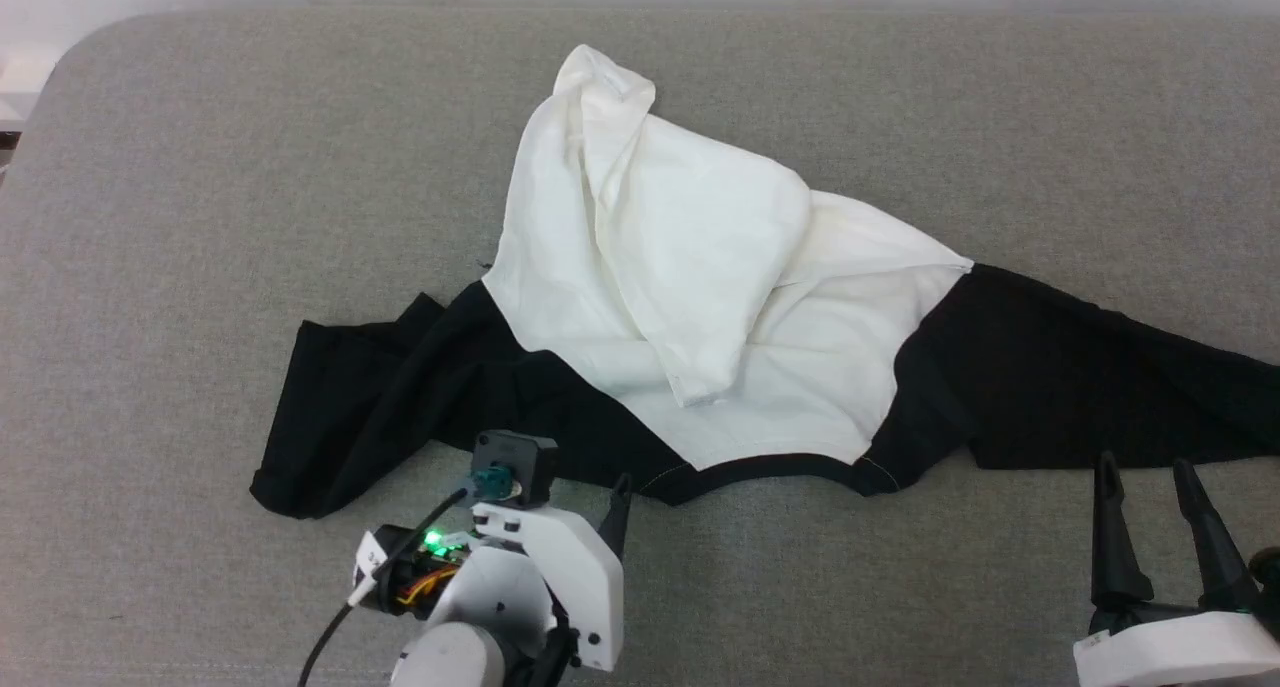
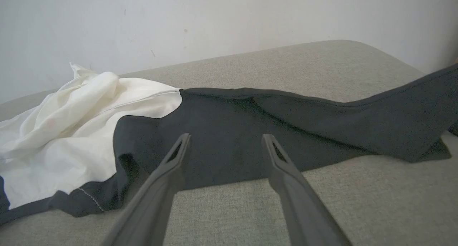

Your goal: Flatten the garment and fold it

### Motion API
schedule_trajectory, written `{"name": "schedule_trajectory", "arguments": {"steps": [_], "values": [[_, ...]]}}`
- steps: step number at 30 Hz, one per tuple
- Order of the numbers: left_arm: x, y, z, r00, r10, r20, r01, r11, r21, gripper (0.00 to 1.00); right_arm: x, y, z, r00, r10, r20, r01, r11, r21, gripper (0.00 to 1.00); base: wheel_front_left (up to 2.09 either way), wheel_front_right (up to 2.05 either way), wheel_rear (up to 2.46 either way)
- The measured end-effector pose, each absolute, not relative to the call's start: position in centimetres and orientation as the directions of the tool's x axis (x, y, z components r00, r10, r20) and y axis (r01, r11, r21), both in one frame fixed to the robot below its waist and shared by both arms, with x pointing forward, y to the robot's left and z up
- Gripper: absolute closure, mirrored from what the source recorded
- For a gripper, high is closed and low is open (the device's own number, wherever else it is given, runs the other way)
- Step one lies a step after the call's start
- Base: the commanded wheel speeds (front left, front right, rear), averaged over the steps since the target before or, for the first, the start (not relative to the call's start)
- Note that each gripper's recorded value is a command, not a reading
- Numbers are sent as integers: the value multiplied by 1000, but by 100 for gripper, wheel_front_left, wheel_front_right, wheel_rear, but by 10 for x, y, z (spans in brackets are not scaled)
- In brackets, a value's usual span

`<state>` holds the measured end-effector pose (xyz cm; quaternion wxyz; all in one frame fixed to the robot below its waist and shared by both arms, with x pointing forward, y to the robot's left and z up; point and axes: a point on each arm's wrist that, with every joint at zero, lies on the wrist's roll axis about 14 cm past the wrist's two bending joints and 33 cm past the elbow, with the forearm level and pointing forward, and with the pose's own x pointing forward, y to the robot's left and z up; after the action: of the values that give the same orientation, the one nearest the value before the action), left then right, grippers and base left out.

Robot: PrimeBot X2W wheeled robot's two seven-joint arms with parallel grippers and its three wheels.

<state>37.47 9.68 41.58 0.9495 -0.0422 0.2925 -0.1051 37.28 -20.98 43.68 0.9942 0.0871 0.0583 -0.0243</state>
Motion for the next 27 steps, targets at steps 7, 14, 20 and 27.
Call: {"name": "schedule_trajectory", "arguments": {"steps": [7,14,20,27], "values": [[371,80,415,802,-265,-535,218,964,-151,0,372,-205,434,991,-26,-129,48,983,175,0,0,0,0],[376,71,412,798,-288,-529,256,957,-134,0,371,-205,431,990,-25,-140,49,983,174,0,0,0,0],[378,69,389,752,-284,-595,279,955,-102,0,371,-207,426,988,-31,-153,57,984,171,0,0,0,0],[395,65,376,739,-275,-615,290,954,-77,0,373,-215,424,986,-55,-157,81,983,165,0,0,0,0]]}}
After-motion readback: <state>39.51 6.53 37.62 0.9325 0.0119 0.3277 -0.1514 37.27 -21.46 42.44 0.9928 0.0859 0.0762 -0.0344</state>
